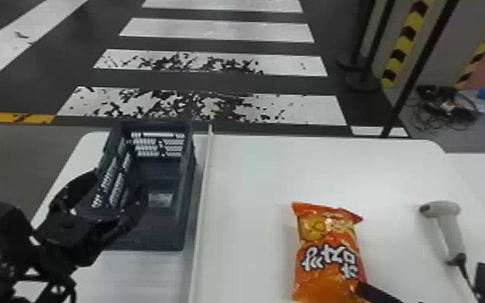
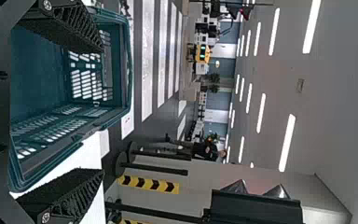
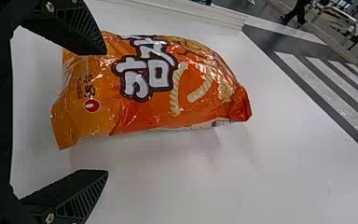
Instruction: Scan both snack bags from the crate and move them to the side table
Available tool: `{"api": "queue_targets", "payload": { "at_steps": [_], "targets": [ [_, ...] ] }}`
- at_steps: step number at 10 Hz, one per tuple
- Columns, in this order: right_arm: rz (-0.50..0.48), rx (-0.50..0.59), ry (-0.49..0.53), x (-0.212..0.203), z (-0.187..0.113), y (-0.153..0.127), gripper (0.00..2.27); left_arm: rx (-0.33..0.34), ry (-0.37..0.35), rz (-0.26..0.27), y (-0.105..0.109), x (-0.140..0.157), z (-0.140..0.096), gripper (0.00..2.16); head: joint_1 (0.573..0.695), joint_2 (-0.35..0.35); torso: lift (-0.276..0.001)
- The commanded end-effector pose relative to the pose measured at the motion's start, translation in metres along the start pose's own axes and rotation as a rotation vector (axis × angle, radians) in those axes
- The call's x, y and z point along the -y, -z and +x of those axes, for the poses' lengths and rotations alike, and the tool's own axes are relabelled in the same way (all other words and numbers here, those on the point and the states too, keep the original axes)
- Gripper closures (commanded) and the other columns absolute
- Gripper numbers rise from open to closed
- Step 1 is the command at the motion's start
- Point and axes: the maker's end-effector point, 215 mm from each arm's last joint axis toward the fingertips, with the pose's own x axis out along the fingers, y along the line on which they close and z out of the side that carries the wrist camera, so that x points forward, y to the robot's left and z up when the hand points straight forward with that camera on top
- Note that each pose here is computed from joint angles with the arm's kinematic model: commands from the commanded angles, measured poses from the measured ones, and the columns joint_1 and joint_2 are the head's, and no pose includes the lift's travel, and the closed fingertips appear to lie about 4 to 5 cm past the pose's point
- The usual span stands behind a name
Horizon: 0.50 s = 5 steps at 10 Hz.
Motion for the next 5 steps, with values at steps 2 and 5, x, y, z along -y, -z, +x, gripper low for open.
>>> {"api": "queue_targets", "payload": {
  "at_steps": [2,5],
  "targets": [
    [0.021,-0.009,-0.025,-0.0025,0.0052,0.0038,0.17,-0.003,0.001,-0.002,0.002,0.0,0.0008,0.09,0.695,-0.022,-0.099],
    [0.066,-0.014,-0.091,-0.0092,0.009,0.0051,0.49,-0.007,0.004,-0.003,0.0045,-0.0002,0.001,0.09,0.695,-0.01,-0.099]
  ]
}}
